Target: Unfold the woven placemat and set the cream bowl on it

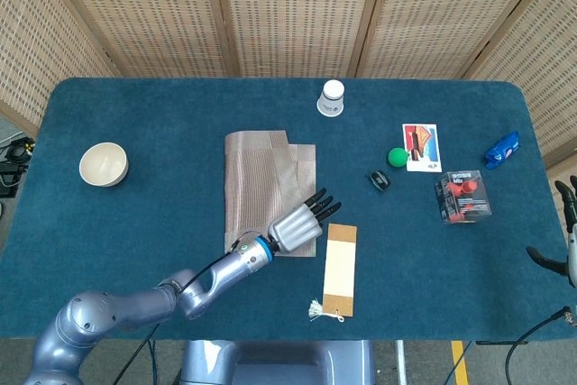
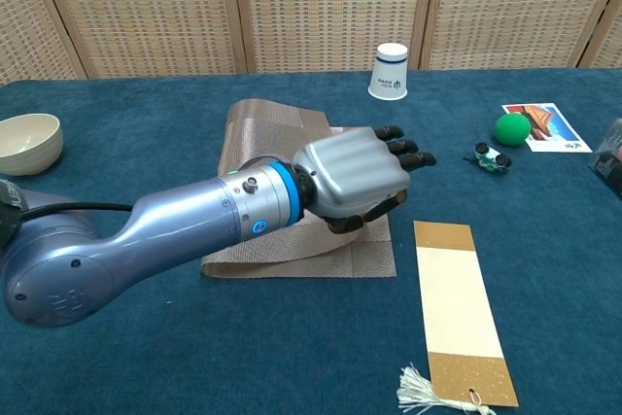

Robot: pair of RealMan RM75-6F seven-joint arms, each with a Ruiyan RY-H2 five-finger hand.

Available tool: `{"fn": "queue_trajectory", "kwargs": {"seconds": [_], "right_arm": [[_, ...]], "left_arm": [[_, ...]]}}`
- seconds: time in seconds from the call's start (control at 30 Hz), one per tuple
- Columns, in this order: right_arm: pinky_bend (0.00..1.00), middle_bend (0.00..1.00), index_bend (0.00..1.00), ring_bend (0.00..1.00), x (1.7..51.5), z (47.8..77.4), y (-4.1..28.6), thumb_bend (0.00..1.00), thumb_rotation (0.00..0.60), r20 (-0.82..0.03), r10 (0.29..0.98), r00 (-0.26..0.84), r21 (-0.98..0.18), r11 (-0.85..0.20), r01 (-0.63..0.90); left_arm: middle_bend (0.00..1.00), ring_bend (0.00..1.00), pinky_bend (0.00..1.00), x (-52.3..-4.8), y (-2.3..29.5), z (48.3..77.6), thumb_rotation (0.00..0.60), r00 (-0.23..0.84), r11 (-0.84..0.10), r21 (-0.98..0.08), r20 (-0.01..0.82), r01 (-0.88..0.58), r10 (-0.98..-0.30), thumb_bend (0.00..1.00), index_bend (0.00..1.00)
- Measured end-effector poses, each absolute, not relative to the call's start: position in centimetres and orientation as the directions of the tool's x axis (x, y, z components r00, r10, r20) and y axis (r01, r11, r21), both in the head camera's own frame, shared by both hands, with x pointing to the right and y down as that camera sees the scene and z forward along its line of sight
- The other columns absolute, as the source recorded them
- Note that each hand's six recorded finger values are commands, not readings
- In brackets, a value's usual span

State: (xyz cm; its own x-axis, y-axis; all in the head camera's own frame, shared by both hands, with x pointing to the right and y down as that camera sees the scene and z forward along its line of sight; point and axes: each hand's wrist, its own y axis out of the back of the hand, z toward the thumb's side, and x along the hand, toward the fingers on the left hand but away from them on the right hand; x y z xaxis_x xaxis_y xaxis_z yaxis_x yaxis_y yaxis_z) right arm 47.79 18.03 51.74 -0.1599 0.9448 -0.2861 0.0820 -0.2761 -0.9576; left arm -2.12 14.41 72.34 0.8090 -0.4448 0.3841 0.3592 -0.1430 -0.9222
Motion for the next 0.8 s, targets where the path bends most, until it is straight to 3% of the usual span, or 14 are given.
{"fn": "queue_trajectory", "kwargs": {"seconds": [0.23,0.43,0.63,0.8], "right_arm": [[0.00,0.00,0.09,0.00,47.5,51.6,18.1,0.00,0.600,-0.287,0.946,-0.148,-0.957,-0.277,0.087],[0.00,0.00,0.09,0.00,46.9,51.6,18.3,0.00,0.600,-0.292,0.948,-0.131,-0.955,-0.281,0.091],[0.00,0.00,0.09,0.00,46.2,51.4,18.5,0.00,0.600,-0.288,0.952,-0.106,-0.956,-0.279,0.092],[0.00,0.00,0.09,0.00,45.6,51.4,18.7,0.00,0.600,-0.289,0.953,-0.089,-0.956,-0.281,0.088]], "left_arm": [[0.00,0.00,0.00,-3.9,13.0,68.9,0.600,0.811,-0.131,-0.954,0.300,0.271,-0.502,0.41,0.79],[0.00,0.00,0.00,-8.3,11.8,65.3,0.600,0.760,-0.119,-0.967,0.251,0.226,-0.599,0.41,0.79],[0.00,0.00,0.00,-16.5,10.9,62.0,0.600,0.591,-0.147,-0.960,0.262,0.237,-0.763,0.41,0.80],[0.00,0.00,0.00,-24.6,11.5,60.9,0.600,0.359,-0.261,-0.924,0.352,0.278,-0.864,0.41,0.80]]}}
